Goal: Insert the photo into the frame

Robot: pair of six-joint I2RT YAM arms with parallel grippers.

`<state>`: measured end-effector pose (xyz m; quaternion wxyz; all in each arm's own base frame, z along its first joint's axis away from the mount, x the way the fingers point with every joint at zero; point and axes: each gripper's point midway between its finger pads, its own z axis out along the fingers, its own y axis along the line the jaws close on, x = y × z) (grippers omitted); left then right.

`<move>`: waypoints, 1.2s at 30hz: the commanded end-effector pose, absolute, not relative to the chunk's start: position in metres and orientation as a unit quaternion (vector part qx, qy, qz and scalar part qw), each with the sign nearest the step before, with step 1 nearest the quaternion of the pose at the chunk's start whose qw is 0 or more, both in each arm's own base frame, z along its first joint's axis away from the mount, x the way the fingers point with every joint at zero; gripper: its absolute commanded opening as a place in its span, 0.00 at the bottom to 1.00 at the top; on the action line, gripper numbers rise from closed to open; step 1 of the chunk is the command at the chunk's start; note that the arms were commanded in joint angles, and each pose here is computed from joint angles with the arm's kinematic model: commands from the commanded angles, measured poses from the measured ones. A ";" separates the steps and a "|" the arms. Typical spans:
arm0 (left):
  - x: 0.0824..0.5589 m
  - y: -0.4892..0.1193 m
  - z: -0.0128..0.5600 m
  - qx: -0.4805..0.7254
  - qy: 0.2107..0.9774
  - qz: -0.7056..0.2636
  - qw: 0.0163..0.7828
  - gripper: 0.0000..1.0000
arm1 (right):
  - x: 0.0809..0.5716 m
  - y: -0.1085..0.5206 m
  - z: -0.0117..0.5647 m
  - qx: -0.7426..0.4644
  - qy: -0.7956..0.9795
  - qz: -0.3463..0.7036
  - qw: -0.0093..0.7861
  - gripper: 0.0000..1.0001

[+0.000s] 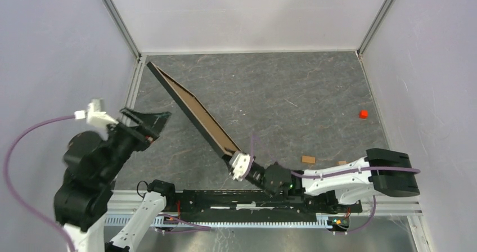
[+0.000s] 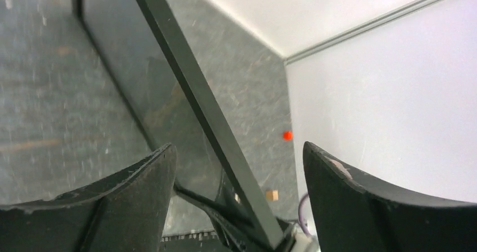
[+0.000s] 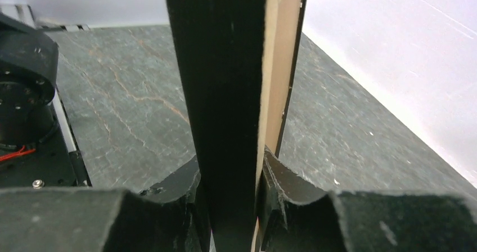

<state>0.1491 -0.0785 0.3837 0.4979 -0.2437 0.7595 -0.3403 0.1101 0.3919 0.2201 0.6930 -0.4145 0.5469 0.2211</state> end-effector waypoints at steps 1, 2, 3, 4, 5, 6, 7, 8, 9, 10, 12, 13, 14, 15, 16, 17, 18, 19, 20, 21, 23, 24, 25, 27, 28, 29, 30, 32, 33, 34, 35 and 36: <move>0.125 -0.054 0.424 -0.201 0.718 -0.307 0.592 0.90 | 0.086 0.410 0.234 -0.446 0.501 0.417 0.613 0.00; 0.121 -0.054 0.427 -0.198 0.711 -0.313 0.597 0.91 | 0.087 0.408 0.233 -0.448 0.504 0.430 0.601 0.00; 0.118 -0.055 0.429 -0.193 0.706 -0.320 0.601 0.91 | 0.090 0.407 0.231 -0.449 0.508 0.440 0.589 0.00; 0.117 -0.056 0.430 -0.190 0.702 -0.324 0.606 0.91 | 0.091 0.405 0.229 -0.455 0.508 0.452 0.575 0.00; 0.117 -0.055 0.429 -0.190 0.700 -0.325 0.607 0.91 | 0.092 0.402 0.229 -0.447 0.515 0.467 0.563 0.00; 0.118 -0.054 0.429 -0.194 0.698 -0.323 0.609 0.91 | 0.092 0.398 0.230 -0.438 0.518 0.482 0.554 0.00; 0.120 -0.054 0.428 -0.196 0.698 -0.323 0.609 0.91 | 0.091 0.394 0.231 -0.433 0.515 0.499 0.546 0.00; 0.122 -0.054 0.427 -0.198 0.697 -0.322 0.609 0.91 | 0.088 0.391 0.236 -0.429 0.506 0.518 0.540 0.00; 0.125 -0.055 0.426 -0.201 0.698 -0.322 0.608 0.90 | 0.086 0.388 0.236 -0.429 0.502 0.530 0.532 0.00; 0.127 -0.056 0.425 -0.202 0.699 -0.324 0.605 0.89 | 0.088 0.386 0.236 -0.425 0.505 0.538 0.524 0.00; 0.133 -0.059 0.422 -0.208 0.703 -0.329 0.595 0.87 | 0.090 0.380 0.238 -0.423 0.502 0.561 0.505 0.00; 0.134 -0.061 0.420 -0.207 0.705 -0.332 0.592 0.86 | 0.094 0.377 0.239 -0.418 0.503 0.571 0.496 0.00; 0.136 -0.063 0.420 -0.205 0.706 -0.336 0.589 0.85 | 0.096 0.376 0.237 -0.419 0.506 0.577 0.485 0.00; 0.139 -0.064 0.417 -0.206 0.708 -0.335 0.587 0.85 | 0.105 0.375 0.234 -0.415 0.518 0.576 0.478 0.00; 0.141 -0.065 0.416 -0.206 0.710 -0.333 0.585 0.85 | 0.112 0.375 0.228 -0.411 0.534 0.572 0.468 0.00; 0.143 -0.065 0.413 -0.205 0.713 -0.331 0.583 0.85 | 0.122 0.373 0.223 -0.403 0.546 0.570 0.464 0.00; 0.144 -0.065 0.413 -0.205 0.715 -0.329 0.581 0.85 | 0.132 0.372 0.220 -0.392 0.557 0.567 0.462 0.00; 0.146 -0.066 0.411 -0.205 0.718 -0.327 0.579 0.85 | 0.143 0.371 0.215 -0.379 0.572 0.566 0.457 0.00; 0.147 -0.066 0.411 -0.204 0.719 -0.326 0.579 0.85 | 0.153 0.371 0.212 -0.366 0.584 0.567 0.451 0.00; 0.149 -0.066 0.410 -0.204 0.721 -0.325 0.577 0.85 | 0.164 0.372 0.208 -0.355 0.597 0.569 0.440 0.00; 0.151 -0.066 0.409 -0.202 0.724 -0.321 0.576 0.84 | 0.195 0.374 0.190 -0.314 0.643 0.559 0.419 0.00; 0.152 -0.067 0.408 -0.201 0.726 -0.319 0.575 0.84 | 0.208 0.376 0.181 -0.296 0.658 0.561 0.405 0.00; 0.152 -0.067 0.407 -0.201 0.727 -0.318 0.574 0.84 | 0.219 0.382 0.172 -0.291 0.668 0.565 0.387 0.00; 0.154 -0.067 0.405 -0.199 0.730 -0.315 0.574 0.84 | 0.234 0.394 0.147 -0.297 0.692 0.575 0.321 0.00; 0.154 -0.067 0.404 -0.197 0.731 -0.313 0.574 0.84 | 0.239 0.397 0.138 -0.293 0.696 0.585 0.296 0.00; 0.154 -0.066 0.403 -0.195 0.732 -0.311 0.574 0.84 | 0.242 0.399 0.129 -0.289 0.695 0.597 0.276 0.00; 0.154 -0.067 0.402 -0.194 0.733 -0.310 0.574 0.84 | 0.245 0.399 0.127 -0.282 0.689 0.611 0.271 0.00; 0.155 -0.066 0.398 -0.191 0.737 -0.305 0.572 0.84 | 0.249 0.401 0.111 -0.287 0.696 0.609 0.252 0.00; 0.157 -0.066 0.395 -0.190 0.740 -0.302 0.571 0.84 | 0.252 0.402 0.100 -0.296 0.707 0.594 0.243 0.00; 0.158 -0.067 0.393 -0.189 0.742 -0.300 0.569 0.84 | 0.256 0.401 0.090 -0.300 0.718 0.579 0.241 0.00; 0.159 -0.067 0.390 -0.188 0.745 -0.298 0.566 0.84 | 0.261 0.400 0.081 -0.304 0.728 0.566 0.240 0.00; 0.161 -0.067 0.388 -0.189 0.747 -0.296 0.564 0.84 | 0.263 0.399 0.076 -0.306 0.732 0.560 0.239 0.00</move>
